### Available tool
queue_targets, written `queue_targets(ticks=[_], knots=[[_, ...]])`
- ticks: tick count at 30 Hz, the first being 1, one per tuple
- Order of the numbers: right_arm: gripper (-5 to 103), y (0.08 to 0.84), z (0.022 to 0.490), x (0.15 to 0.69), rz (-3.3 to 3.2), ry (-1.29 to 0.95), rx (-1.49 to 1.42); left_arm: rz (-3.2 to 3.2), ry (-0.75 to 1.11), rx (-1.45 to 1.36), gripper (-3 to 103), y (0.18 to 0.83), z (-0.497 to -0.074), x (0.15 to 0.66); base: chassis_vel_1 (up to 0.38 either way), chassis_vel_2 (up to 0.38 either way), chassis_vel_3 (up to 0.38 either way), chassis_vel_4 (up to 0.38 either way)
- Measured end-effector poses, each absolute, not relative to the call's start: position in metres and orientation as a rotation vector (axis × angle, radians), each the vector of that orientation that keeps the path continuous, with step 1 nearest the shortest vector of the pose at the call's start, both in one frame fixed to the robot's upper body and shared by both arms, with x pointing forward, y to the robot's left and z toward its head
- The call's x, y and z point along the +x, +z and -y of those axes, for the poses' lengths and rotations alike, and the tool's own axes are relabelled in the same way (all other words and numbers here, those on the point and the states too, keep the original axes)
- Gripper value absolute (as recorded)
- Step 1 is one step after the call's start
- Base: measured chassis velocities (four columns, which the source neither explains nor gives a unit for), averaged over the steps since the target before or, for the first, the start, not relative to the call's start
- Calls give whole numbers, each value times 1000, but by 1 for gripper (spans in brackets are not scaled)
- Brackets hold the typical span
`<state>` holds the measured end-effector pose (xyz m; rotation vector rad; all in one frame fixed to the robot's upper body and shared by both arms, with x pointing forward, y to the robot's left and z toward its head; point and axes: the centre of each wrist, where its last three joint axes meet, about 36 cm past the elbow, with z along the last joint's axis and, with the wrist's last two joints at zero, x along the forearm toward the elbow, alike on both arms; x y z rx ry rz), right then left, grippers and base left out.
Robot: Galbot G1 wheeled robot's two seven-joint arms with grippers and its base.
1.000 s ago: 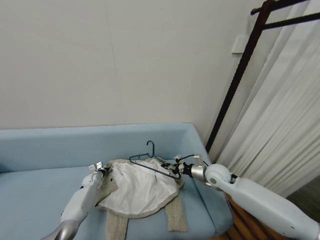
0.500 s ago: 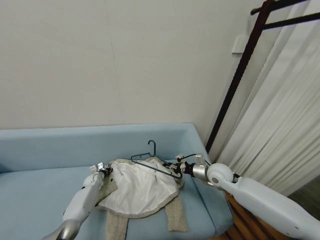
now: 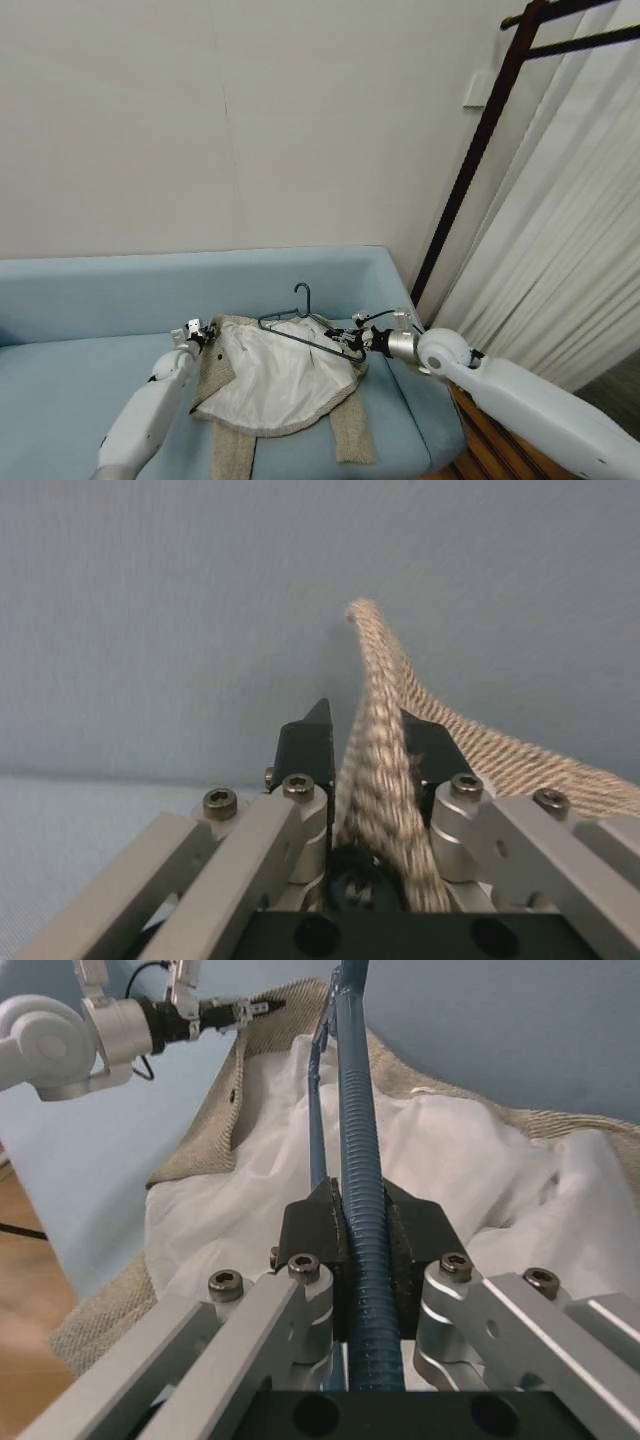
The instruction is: Pick up the clothes from the sofa and hang them on the clothes hanger.
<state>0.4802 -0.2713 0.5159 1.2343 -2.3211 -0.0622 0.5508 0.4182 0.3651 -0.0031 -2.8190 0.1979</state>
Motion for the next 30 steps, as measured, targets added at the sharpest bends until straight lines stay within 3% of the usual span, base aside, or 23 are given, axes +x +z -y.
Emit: queue_targets(ticks=[8, 15, 19, 21, 23, 27, 30], knots=[[8, 496, 226, 502, 2272, -147, 1276, 2905, 9, -219, 18, 412, -402, 508, 0, 0, 0, 0], [8, 476, 197, 504, 2237, -169, 1282, 2893, -14, -219, 19, 423, -391, 484, 0, 0, 0, 0], [8, 476, 192, 504, 2251, -179, 1271, 2819, 92, -4, 39, 415, -400, 498, 0, 0, 0, 0], [8, 477, 195, 504, 2256, -178, 1268, 2784, 152, 52, 39, 412, -403, 506, 0, 0, 0, 0], [8, 479, 204, 501, 2262, -169, 1255, 2708, 245, 137, 50, 405, -402, 527, 0, 0, 0, 0], [8, 481, 216, 498, 2266, -155, 1240, 2622, 298, 136, 67, 402, -392, 553, 0, 0, 0, 0], [8, 483, 223, 497, 2273, -151, 1231, 2559, 292, 168, 72, 402, -377, 571, 0, 0, 0, 0]])
